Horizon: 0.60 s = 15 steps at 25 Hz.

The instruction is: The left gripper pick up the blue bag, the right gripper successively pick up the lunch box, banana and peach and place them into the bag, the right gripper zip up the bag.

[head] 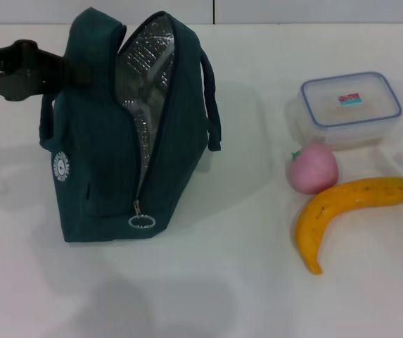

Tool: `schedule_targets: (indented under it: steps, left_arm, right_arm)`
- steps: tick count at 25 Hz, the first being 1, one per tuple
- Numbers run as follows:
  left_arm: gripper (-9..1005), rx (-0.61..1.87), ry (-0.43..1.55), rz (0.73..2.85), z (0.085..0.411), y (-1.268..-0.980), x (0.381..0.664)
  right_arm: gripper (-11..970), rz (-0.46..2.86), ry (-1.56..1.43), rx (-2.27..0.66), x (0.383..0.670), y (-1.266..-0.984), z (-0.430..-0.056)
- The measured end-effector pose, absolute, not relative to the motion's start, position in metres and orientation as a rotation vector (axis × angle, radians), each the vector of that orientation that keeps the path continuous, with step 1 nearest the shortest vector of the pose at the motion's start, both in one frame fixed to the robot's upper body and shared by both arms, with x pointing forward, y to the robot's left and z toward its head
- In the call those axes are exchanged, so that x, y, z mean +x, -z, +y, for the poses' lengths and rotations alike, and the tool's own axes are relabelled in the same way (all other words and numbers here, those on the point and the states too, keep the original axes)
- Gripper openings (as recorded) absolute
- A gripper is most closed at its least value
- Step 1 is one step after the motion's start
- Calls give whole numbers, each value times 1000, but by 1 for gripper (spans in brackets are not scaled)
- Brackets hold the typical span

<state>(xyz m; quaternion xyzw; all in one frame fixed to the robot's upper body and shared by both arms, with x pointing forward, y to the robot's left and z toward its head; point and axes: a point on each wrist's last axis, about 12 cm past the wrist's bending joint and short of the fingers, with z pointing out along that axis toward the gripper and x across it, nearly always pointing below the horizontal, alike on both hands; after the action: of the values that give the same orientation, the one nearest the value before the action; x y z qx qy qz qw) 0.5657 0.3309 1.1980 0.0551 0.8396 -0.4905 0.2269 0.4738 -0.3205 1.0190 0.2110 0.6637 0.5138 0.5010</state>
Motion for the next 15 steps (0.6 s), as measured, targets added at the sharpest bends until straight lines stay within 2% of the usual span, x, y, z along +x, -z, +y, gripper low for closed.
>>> schedule_targets:
  steps: [15]
  left_arm:
    - [37, 169, 1362, 2314, 329, -1198, 564]
  right_arm:
    - [834, 1692, -1155, 655, 513, -1015, -320]
